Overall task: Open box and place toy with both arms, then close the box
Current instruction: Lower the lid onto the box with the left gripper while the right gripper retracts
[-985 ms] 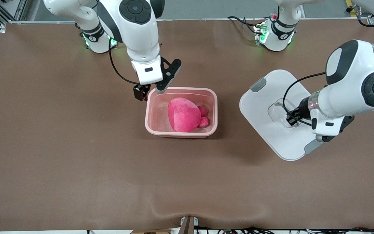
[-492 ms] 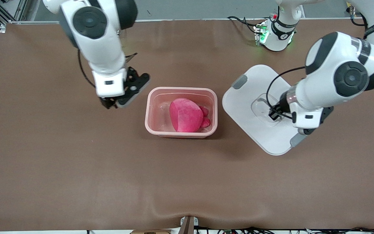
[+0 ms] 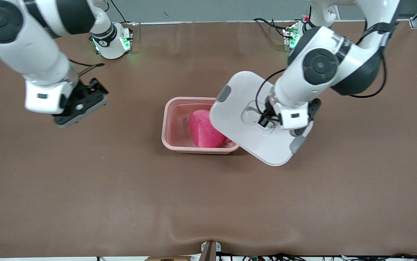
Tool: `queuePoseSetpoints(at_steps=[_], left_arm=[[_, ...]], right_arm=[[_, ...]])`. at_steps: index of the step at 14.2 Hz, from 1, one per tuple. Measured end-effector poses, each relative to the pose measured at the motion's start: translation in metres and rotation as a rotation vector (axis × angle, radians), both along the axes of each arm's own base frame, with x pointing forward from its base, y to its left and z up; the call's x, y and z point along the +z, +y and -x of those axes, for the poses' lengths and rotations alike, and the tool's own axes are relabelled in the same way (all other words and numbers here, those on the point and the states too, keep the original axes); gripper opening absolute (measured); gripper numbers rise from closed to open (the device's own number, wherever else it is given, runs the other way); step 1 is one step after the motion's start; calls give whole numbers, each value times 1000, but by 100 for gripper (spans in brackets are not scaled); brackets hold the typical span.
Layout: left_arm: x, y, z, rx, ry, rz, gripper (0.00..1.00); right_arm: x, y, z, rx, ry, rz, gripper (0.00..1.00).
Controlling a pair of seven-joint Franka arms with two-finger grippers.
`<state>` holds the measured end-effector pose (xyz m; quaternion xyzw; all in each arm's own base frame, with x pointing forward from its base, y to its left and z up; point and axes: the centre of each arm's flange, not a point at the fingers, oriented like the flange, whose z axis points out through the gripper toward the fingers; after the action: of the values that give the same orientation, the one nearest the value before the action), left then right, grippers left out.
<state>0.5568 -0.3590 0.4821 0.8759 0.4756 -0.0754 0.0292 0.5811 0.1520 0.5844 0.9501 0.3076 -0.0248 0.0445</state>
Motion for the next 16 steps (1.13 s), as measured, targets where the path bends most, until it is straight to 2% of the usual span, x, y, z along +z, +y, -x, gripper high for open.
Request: queuePoseSetpoints(at_steps=[3,7,9,12,16], left_arm=[[-14,-41,9,82,-33,37,7],[-45,-91,25,202,-96,10,7],[-59,-110,32,279,-112,17,7],[-61,-121,32,395,-133,53,7],[-66,-134,41,449,-187,24,7]], right_arm=[[2,-55,-10,-94,5,-5,100],[11,-100,-9,-190,5,-49,100],[22,-114,-4,-296,-5,-78,100],[44,-128,11,-454,-22,-83,100],[49,-159,18,-582,-18,-79,100]])
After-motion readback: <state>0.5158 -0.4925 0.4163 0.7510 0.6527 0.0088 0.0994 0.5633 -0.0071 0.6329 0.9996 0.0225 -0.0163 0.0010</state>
